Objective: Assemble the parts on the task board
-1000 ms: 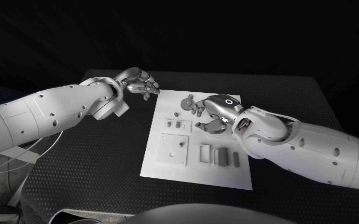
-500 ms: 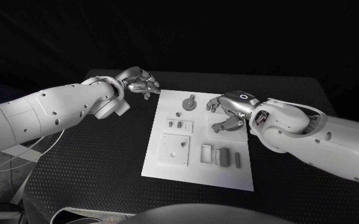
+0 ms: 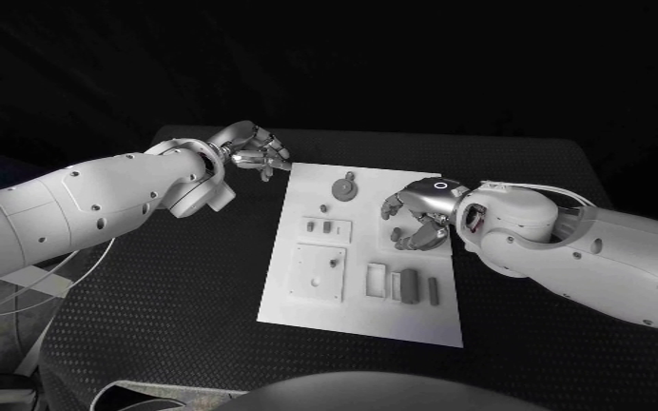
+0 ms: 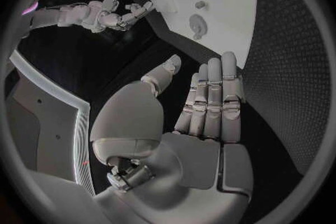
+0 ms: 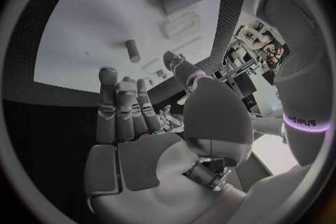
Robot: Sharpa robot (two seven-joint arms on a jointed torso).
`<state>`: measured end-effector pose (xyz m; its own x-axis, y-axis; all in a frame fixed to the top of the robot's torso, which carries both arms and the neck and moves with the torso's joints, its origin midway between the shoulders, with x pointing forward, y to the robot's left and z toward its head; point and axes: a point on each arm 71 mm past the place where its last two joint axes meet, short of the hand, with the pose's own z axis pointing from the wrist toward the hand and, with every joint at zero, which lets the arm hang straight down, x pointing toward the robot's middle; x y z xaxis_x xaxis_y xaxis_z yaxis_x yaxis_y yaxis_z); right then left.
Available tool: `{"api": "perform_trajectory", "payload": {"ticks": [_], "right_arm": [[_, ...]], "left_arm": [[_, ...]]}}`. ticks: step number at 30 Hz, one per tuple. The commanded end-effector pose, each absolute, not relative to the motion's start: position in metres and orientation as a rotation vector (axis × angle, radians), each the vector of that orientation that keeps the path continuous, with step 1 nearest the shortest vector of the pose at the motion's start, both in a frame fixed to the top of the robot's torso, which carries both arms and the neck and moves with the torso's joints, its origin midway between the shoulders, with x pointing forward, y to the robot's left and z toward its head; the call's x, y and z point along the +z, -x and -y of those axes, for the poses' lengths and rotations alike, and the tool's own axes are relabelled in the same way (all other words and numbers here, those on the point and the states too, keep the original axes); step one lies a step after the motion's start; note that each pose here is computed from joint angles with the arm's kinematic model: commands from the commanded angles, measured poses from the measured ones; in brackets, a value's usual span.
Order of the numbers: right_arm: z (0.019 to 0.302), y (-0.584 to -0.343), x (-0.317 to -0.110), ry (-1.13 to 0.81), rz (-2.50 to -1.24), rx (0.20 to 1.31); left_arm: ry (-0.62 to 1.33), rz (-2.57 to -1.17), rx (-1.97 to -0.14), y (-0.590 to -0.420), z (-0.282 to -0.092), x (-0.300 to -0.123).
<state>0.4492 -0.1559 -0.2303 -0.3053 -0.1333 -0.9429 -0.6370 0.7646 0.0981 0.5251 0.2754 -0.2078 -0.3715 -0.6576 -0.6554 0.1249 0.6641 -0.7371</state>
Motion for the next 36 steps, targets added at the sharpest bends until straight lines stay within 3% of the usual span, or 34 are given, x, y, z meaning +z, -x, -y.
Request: {"api": "perform_trajectory", "payload": {"ticks": [1, 36], "right_arm": [[0.155, -0.449, -0.232, 0.627, -1.852, 0.537], [0.147, -0.455, -0.256, 0.681, -1.808, 0.504]], "left_arm": [[0.425, -1.76, -0.892, -0.526, -0.273, -0.206], [0.429, -1.765, -0.887, -0.525, -0.272, -0.207]]}}
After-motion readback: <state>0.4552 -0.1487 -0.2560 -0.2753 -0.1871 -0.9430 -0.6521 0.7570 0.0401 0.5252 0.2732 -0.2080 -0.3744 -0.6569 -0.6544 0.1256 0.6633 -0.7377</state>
